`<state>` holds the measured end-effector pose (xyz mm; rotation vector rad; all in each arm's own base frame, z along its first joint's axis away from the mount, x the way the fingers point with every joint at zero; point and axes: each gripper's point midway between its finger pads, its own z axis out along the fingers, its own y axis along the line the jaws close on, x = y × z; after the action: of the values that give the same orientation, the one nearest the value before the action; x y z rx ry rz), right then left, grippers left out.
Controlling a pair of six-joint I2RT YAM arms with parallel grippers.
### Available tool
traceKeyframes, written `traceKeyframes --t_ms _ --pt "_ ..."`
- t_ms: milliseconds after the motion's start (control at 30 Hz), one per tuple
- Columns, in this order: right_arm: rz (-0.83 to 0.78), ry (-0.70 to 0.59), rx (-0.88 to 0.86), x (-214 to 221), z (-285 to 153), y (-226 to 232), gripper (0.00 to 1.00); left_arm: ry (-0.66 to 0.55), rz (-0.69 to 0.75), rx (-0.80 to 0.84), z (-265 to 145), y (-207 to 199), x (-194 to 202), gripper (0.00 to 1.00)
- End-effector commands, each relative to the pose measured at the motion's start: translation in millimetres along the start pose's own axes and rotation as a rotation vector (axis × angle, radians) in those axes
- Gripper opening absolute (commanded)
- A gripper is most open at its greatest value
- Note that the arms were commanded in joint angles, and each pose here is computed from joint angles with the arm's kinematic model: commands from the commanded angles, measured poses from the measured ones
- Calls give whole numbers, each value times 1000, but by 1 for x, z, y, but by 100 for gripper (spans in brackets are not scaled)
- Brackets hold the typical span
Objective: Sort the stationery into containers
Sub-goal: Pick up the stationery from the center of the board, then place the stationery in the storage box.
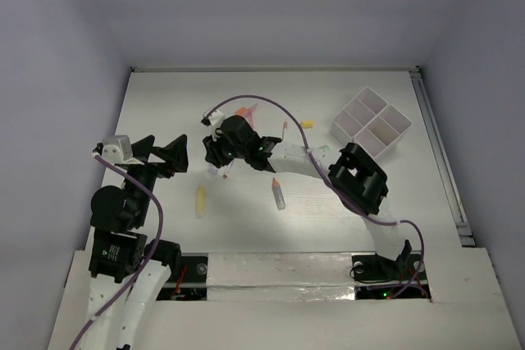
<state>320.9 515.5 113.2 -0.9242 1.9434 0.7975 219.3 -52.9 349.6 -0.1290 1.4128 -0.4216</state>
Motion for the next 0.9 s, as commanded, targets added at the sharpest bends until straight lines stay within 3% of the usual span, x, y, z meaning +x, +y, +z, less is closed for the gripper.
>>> traceKeyframes --t_ms 0,100,267,500,733,867 --pt "-9 -332 66 -127 -48 -1 6 -34 -7 20 0 -5 -8 88" --pt "4 -407 105 -163 -85 -21 6 -36 -7 21 -1 -5 -8 88" --pt "105 -476 390 -180 -167 -136 3 -45 -8 35 -4 -7 -9 90" --pt "294 -513 807 -140 -292 -276 1 -40 -13 71 -6 -15 -9 90" --pt "403 -500 1105 -99 -381 -351 1 -1 -20 115 -3 -26 0 90" --pt "445 -459 1154 -83 -395 -365 0 0 -20 115 -2 -26 1 90"
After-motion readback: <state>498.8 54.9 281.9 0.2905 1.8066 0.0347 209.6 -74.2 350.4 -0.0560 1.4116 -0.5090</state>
